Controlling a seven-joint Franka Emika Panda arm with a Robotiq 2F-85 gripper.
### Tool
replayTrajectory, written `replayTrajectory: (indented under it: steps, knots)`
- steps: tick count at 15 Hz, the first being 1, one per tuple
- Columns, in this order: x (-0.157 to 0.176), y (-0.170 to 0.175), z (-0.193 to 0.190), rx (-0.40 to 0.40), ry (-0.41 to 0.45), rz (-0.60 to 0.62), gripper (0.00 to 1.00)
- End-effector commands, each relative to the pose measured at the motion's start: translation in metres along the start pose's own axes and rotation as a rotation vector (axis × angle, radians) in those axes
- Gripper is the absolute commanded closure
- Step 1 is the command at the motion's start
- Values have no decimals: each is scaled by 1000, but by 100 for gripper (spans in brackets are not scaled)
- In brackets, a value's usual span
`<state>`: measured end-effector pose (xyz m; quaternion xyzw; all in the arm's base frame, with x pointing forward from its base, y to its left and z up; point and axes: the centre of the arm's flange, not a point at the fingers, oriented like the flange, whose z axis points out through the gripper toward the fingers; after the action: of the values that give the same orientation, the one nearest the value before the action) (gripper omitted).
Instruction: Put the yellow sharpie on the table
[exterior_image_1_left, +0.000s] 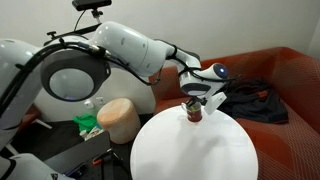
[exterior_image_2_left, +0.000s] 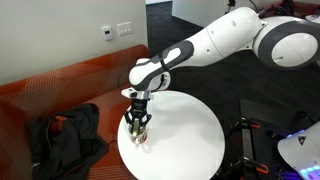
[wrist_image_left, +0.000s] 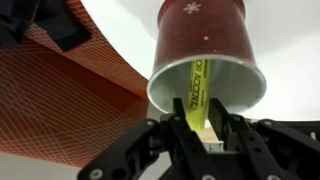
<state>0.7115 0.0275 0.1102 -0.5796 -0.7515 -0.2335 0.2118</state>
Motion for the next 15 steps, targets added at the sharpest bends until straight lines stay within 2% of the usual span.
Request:
replayTrajectory:
  steps: [1,2,3,4,6,15]
  knots:
    - [-2,11,-1,10,11,-8,76]
    - [-3,11,0,11,11,-7,82]
    - [-3,12,0,12,12,-8,79]
    - [-3,12,0,13,14,-8,88]
    - [-4,13,0,15,16,-10,95]
    - [4,1,-15,8,28,1,95]
